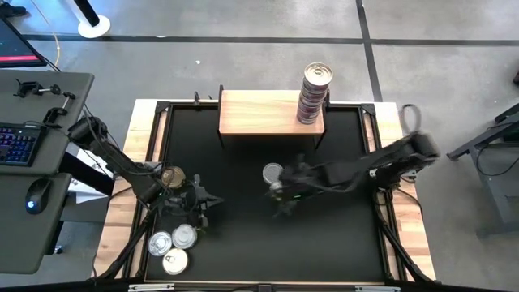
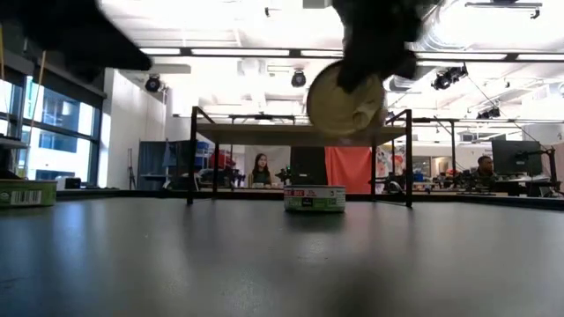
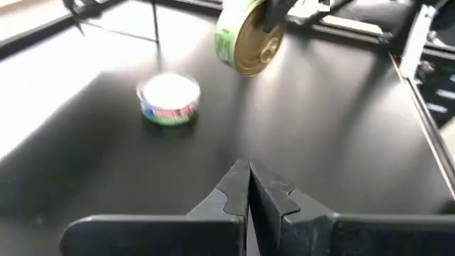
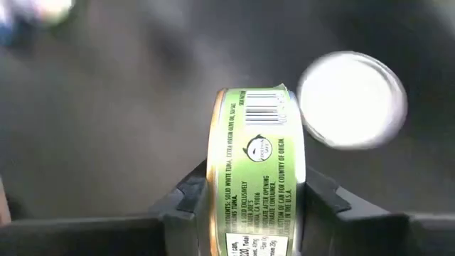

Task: Stack canned seafood by type on shelf
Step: Put the green tuna can on the shelf

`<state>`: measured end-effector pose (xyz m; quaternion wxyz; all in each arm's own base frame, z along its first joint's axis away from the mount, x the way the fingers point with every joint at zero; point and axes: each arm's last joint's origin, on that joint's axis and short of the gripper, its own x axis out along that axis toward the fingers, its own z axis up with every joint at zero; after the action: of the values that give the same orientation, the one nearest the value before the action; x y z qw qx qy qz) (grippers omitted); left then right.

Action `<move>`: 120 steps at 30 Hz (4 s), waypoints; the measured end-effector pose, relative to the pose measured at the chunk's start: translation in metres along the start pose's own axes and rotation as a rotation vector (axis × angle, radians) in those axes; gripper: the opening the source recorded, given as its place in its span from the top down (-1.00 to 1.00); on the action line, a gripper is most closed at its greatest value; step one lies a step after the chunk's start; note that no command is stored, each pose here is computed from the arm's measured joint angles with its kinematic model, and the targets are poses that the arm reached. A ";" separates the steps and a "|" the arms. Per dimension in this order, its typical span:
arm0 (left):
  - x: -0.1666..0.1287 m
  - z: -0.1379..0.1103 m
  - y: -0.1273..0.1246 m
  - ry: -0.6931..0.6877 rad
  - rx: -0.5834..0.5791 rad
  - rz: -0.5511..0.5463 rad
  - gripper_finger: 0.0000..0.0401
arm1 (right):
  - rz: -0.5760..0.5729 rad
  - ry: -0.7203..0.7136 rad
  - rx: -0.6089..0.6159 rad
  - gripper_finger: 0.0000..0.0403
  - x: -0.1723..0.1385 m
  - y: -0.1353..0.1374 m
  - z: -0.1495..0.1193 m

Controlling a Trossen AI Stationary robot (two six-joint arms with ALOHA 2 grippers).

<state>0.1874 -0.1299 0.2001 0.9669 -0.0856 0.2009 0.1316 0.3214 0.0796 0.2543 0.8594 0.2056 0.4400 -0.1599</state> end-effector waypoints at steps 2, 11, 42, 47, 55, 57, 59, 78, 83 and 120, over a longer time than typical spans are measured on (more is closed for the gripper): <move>0.006 0.008 0.002 -0.011 0.006 0.031 1.00 | 0.048 -0.143 0.152 0.41 -0.010 -0.015 -0.013; 0.025 0.036 0.014 -0.044 0.013 0.125 1.00 | 0.150 -0.878 0.764 0.41 -0.006 -0.073 0.002; 0.027 0.035 0.017 0.032 0.000 0.087 1.00 | 0.008 -0.953 1.306 0.06 0.024 -0.131 0.055; 0.026 0.033 0.018 0.057 -0.001 0.091 1.00 | -0.021 -0.935 1.301 0.05 0.026 -0.135 0.054; 0.026 0.032 0.017 0.076 -0.008 0.069 1.00 | -0.038 -0.862 1.348 0.05 0.028 -0.143 0.053; 0.026 0.032 0.017 0.078 -0.027 0.066 1.00 | -0.089 -0.832 1.331 0.05 0.025 -0.144 0.056; 0.026 0.032 0.017 0.079 -0.039 0.067 1.00 | -0.148 -0.811 1.332 0.05 0.019 -0.146 0.061; 0.026 0.031 0.017 0.093 -0.036 0.057 1.00 | -0.327 -0.657 1.233 0.04 -0.008 -0.147 0.077; 0.026 0.030 0.017 0.095 -0.036 0.055 1.00 | -0.353 -0.607 1.213 0.04 -0.007 -0.147 0.072; 0.022 0.027 0.013 0.104 -0.046 0.049 1.00 | -0.378 -0.384 0.925 0.04 0.005 -0.120 0.054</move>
<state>0.2124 -0.1066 0.2137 0.9495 -0.1094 0.2498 0.1552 0.3072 -0.0509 0.2530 0.7004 0.4469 0.1878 -0.5239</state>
